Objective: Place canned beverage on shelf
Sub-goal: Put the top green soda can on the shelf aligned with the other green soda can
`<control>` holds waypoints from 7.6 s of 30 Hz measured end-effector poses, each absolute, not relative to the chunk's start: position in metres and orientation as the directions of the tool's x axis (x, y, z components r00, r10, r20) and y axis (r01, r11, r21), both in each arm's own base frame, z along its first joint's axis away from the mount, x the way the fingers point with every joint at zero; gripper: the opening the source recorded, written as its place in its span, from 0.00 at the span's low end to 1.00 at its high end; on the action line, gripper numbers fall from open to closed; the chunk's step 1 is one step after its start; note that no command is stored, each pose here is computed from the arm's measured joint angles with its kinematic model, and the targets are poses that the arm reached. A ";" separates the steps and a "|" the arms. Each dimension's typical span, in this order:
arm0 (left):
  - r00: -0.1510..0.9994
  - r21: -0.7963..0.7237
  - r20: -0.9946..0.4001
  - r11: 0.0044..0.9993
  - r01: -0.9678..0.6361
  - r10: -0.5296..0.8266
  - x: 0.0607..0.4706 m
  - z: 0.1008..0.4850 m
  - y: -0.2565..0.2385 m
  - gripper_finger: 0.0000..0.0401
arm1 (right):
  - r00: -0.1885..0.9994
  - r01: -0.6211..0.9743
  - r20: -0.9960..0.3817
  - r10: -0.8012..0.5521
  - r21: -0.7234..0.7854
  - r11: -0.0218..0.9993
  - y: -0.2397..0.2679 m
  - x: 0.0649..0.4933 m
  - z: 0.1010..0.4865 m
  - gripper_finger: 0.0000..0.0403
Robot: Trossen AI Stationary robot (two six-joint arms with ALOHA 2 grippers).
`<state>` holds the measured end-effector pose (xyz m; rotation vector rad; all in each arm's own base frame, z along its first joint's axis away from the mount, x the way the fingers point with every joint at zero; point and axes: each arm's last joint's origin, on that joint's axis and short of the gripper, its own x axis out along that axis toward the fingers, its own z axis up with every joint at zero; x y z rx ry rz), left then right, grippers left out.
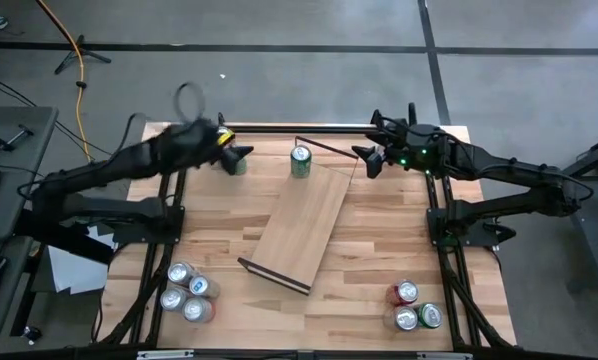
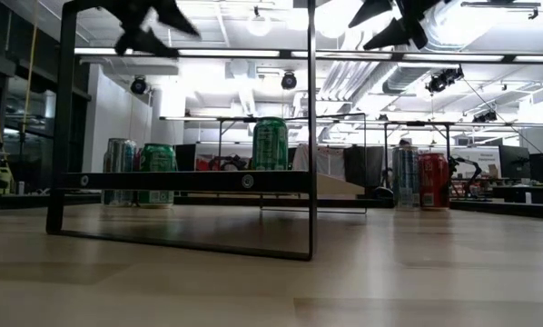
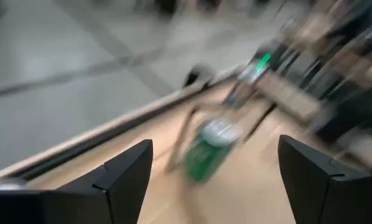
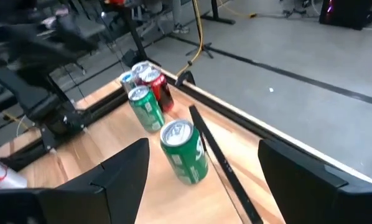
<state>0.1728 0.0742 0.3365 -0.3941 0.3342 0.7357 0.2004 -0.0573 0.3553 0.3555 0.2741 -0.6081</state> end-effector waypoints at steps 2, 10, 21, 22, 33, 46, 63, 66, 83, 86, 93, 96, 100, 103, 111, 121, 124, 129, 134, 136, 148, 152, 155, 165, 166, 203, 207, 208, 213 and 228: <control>0.609 -0.169 -0.564 0.645 -0.746 0.557 0.183 0.338 0.095 0.68 | 0.788 0.592 -0.370 -0.492 0.240 0.769 -0.057 0.200 0.354 0.71; 0.168 0.013 -0.934 0.501 -0.865 0.315 0.205 0.330 0.164 0.68 | 0.776 0.574 -0.442 -0.449 0.202 0.793 -0.055 0.197 0.347 0.71; 0.000 0.154 -0.982 0.807 -0.571 0.188 0.235 0.287 0.193 0.68 | 0.755 0.583 -0.483 -0.444 0.184 0.791 -0.055 0.195 0.343 0.71; -0.010 0.160 -0.984 0.842 -0.515 0.180 0.236 0.285 0.194 0.68 | 0.755 0.583 -0.483 -0.444 0.183 0.791 -0.055 0.195 0.343 0.71; -0.081 0.208 -0.976 0.977 -0.040 0.204 0.235 0.277 0.198 0.68 | 0.755 0.583 -0.483 -0.444 0.184 0.791 -0.055 0.195 0.343 0.71; -0.101 0.169 -0.977 0.972 0.164 0.187 0.226 0.253 0.204 0.68 | 0.755 0.585 -0.483 -0.444 0.190 0.788 -0.055 0.195 0.343 0.71; -0.009 0.204 -0.978 0.970 0.135 0.207 0.230 0.228 0.208 0.67 | 0.755 0.585 -0.483 -0.444 0.190 0.788 -0.055 0.195 0.343 0.71; 0.002 0.204 -0.979 0.970 0.133 0.205 0.230 0.228 0.208 0.65 | 0.755 0.585 -0.483 -0.444 0.190 0.788 -0.055 0.195 0.343 0.71; 0.079 0.296 -0.951 0.954 -0.037 0.299 0.226 0.304 0.188 0.45 | 0.757 0.585 -0.479 -0.445 0.192 0.788 -0.055 0.196 0.343 0.71; 0.116 0.307 -0.943 0.950 -0.050 0.311 0.231 0.333 0.164 0.45 | 0.758 0.584 -0.476 -0.445 0.194 0.788 -0.055 0.196 0.343 0.71; 0.208 0.270 -0.944 0.962 0.040 0.257 0.263 0.357 0.080 0.45 | 0.760 0.584 -0.473 -0.446 0.195 0.788 -0.055 0.196 0.344 0.71; 0.256 0.265 -0.939 0.958 0.111 0.230 0.283 0.350 0.048 0.45 | 0.760 0.584 -0.473 -0.446 0.195 0.788 -0.055 0.196 0.344 0.71; 0.290 0.270 -0.934 0.942 0.197 0.207 0.309 0.336 0.023 0.45 | 0.760 0.584 -0.473 -0.446 0.196 0.788 -0.055 0.196 0.344 0.71; 0.202 0.243 -0.959 0.940 0.239 0.197 0.325 0.312 0.021 0.45 | 0.760 0.591 -0.473 -0.446 0.219 0.776 -0.055 0.196 0.344 0.71; 0.157 0.236 -0.969 0.914 0.331 0.193 0.371 0.290 0.024 0.46 | 0.760 0.594 -0.473 -0.446 0.225 0.772 -0.055 0.196 0.344 0.71; 0.146 0.270 -0.962 0.881 0.389 0.230 0.383 0.283 0.026 0.60 | 0.760 0.594 -0.474 -0.446 0.226 0.772 -0.055 0.196 0.344 0.71; 0.147 0.268 -0.962 0.886 0.378 0.229 0.383 0.283 0.026 0.63 | 0.759 0.594 -0.474 -0.446 0.225 0.773 -0.055 0.196 0.344 0.71; 0.151 0.266 -0.962 0.899 0.347 0.226 0.383 0.284 0.026 0.69 | 0.759 0.593 -0.474 -0.446 0.223 0.773 -0.055 0.196 0.344 0.71; 0.148 0.265 -0.963 0.899 0.348 0.226 0.383 0.284 0.026 0.75 | 0.759 0.593 -0.474 -0.446 0.223 0.773 -0.055 0.196 0.344 0.71; 0.148 0.265 -0.963 0.899 0.348 0.226 0.380 0.287 0.026 0.76 | 0.759 0.593 -0.474 -0.446 0.223 0.773 -0.055 0.196 0.344 0.71; 0.322 0.321 -0.914 0.926 0.199 0.247 0.340 0.350 0.036 0.77 | 0.760 0.594 -0.474 -0.446 0.226 0.772 -0.055 0.196 0.344 0.71; 0.402 0.310 -0.875 0.950 0.040 0.269 0.317 0.378 0.045 0.77 | 0.760 0.594 -0.474 -0.446 0.226 0.772 -0.055 0.196 0.344 0.71; 0.469 0.284 -0.833 0.955 -0.092 0.293 0.300 0.397 0.053 0.77 | 0.760 0.599 -0.474 -0.446 0.242 0.763 -0.055 0.196 0.344 0.71; 0.685 0.181 -0.636 0.932 -0.315 0.355 0.257 0.429 0.066 0.77 | 0.756 0.602 -0.480 -0.445 0.245 0.759 -0.055 0.196 0.343 0.71; 0.697 0.168 -0.621 0.929 -0.329 0.359 0.254 0.427 0.066 0.77 | 0.756 0.603 -0.481 -0.445 0.245 0.759 -0.055 0.196 0.343 0.71; 0.653 -0.582 -0.737 0.330 -0.743 0.171 0.259 0.229 -0.018 0.00 | 0.730 0.622 -0.506 -0.460 0.212 0.754 -0.055 0.194 0.340 0.71; 0.654 -0.591 -0.733 0.299 -0.749 0.189 0.271 0.219 -0.012 0.00 | 0.728 0.623 -0.509 -0.460 0.211 0.753 -0.055 0.194 0.340 0.71; 0.650 -0.591 -0.734 0.288 -0.753 0.194 0.272 0.217 -0.010 0.00 | 0.728 0.623 -0.508 -0.460 0.211 0.753 -0.055 0.194 0.340 0.71; 0.646 -0.588 -0.731 0.278 -0.759 0.219 0.279 0.211 -0.002 0.00 | 0.728 0.623 -0.509 -0.460 0.210 0.753 -0.055 0.194 0.340 0.71; 0.668 -0.595 -0.666 0.304 -0.745 0.332 0.284 0.216 0.032 0.00 | 0.727 0.626 -0.508 -0.462 0.214 0.750 -0.055 0.194 0.340 0.71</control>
